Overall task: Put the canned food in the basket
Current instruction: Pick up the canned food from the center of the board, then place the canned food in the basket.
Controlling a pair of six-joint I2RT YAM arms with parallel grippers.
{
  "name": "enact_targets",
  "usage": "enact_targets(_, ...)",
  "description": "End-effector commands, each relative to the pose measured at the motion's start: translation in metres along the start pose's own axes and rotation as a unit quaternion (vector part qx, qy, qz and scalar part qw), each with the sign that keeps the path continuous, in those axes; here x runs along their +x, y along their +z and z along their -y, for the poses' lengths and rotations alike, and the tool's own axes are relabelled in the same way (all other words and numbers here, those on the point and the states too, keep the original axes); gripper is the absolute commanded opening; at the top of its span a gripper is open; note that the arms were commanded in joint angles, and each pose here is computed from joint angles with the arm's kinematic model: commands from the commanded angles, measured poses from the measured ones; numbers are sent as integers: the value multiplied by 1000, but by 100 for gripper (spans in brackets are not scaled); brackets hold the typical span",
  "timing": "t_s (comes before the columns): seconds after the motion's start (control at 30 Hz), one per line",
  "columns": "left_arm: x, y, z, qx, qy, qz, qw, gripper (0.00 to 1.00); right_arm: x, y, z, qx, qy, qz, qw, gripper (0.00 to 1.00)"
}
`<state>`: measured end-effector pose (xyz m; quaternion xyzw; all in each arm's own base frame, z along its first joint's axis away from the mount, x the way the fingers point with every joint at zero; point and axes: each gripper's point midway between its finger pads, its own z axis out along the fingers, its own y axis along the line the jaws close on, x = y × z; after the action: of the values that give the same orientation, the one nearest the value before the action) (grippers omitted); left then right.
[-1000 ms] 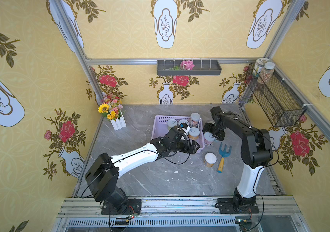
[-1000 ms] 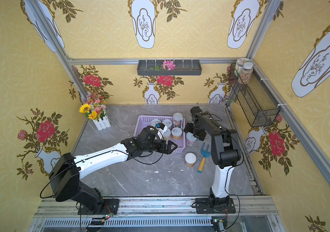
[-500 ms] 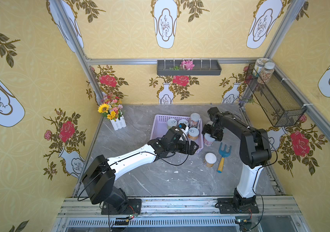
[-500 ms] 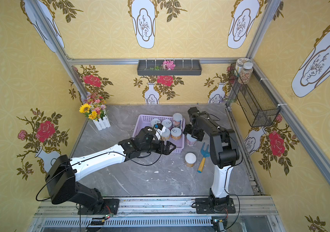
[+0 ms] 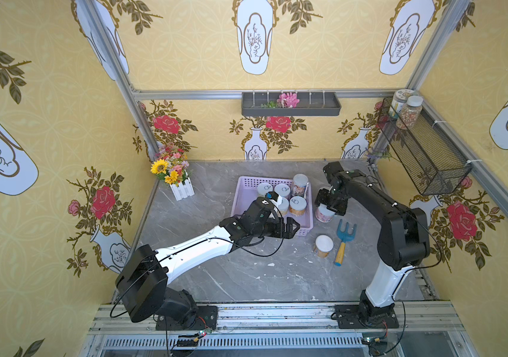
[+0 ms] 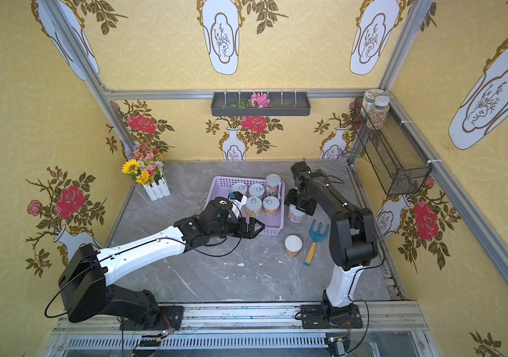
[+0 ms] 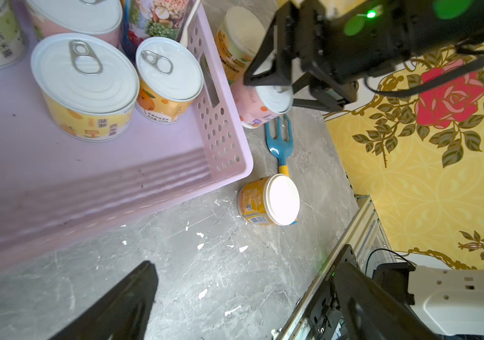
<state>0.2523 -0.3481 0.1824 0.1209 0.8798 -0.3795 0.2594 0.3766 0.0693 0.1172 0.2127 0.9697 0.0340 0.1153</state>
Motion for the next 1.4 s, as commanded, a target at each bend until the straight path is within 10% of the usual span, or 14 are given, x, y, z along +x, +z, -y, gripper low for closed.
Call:
enact_targets(0.0, -5, -5, 3, 19, -17, 10, 1000, 100, 5, -29, 24, 49, -5, 26, 998, 63)
enact_targets(0.5, -12, -41, -42, 11, -82, 46, 995, 100, 60, -81, -94, -20, -185, 62, 981, 63)
enact_targets(0.87, -11, -77, -92, -9, -146, 86, 986, 100, 80, -58, -218, -89, -282, 49, 954, 63)
enact_targets(1.37, 6, -94, -113, -9, -177, 92, 980, 100, 67, 4, -288, -109, -342, 61, 931, 63)
